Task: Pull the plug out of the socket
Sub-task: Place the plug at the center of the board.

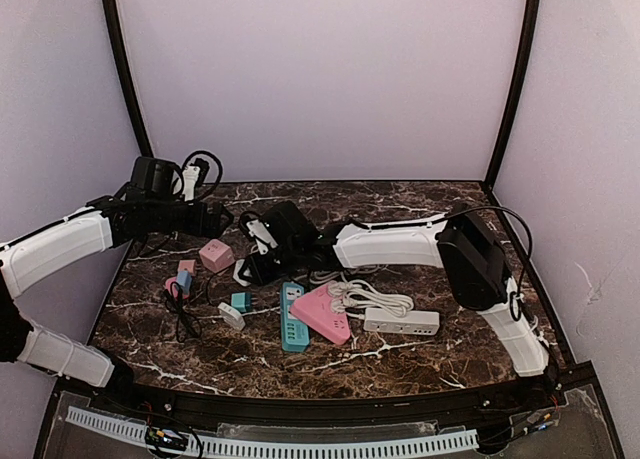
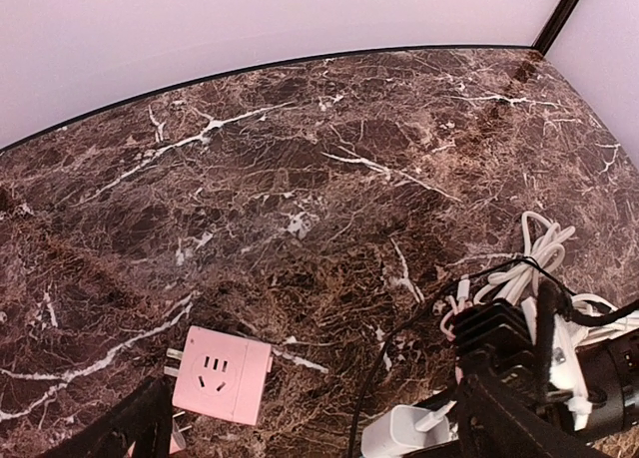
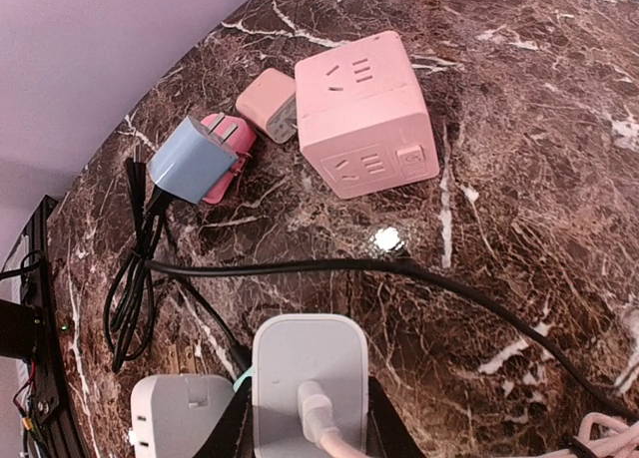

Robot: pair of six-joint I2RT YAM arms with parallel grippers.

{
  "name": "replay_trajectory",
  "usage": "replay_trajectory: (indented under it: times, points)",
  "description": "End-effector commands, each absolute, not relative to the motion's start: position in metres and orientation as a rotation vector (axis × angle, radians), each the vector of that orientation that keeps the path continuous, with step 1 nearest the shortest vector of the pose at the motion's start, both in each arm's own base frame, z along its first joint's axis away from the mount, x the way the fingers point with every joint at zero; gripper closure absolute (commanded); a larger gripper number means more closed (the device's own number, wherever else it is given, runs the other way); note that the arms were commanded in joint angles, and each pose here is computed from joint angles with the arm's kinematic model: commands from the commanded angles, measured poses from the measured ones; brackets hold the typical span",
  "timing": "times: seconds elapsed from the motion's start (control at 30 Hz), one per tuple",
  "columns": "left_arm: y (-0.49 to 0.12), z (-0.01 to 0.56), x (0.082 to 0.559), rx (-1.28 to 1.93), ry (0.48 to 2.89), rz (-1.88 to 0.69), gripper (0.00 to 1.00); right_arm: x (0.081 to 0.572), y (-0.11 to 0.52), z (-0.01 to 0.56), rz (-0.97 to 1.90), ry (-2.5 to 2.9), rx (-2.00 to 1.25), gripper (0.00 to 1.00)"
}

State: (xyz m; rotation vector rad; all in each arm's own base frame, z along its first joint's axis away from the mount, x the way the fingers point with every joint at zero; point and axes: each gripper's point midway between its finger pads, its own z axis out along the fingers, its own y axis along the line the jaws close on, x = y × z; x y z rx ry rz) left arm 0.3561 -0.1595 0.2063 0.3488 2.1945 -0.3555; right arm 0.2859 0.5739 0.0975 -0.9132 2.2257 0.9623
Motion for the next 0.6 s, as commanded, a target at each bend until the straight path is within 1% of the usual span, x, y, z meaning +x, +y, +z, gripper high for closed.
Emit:
replay_trajectory:
  times: [0.0, 0.03, 0.2, 0.4, 0.53, 0.57]
  points:
    - [-0.154, 0.202, 0.351, 0.360, 2.206, -0.326, 0.02, 0.283, 0.591, 0.094, 0.990, 2.225, -0.925, 1.00]
    - [-0.154, 0.202, 0.351, 0.360, 2.207, -0.325, 0.02, 0.283, 0.594, 0.093, 0.995, 2.222, -0.927, 1.00]
    - [-0.154, 0.201, 0.351, 0.362, 2.213, -0.324, 0.02, 0.287, 0.600, 0.085, 0.982, 2.227, -0.923, 0.92]
    - [-0.154, 0.200, 0.350, 0.362, 2.219, -0.326, 0.02, 0.286, 0.604, 0.079, 0.991, 2.237, -0.937, 0.76]
    - [-0.154, 0.200, 0.349, 0.362, 2.220, -0.331, 0.02, 0.285, 0.603, 0.077, 0.990, 2.244, -0.941, 0.69]
    - [-0.154, 0.199, 0.349, 0.362, 2.221, -0.332, 0.02, 0.285, 0.603, 0.078, 0.990, 2.244, -0.940, 0.65]
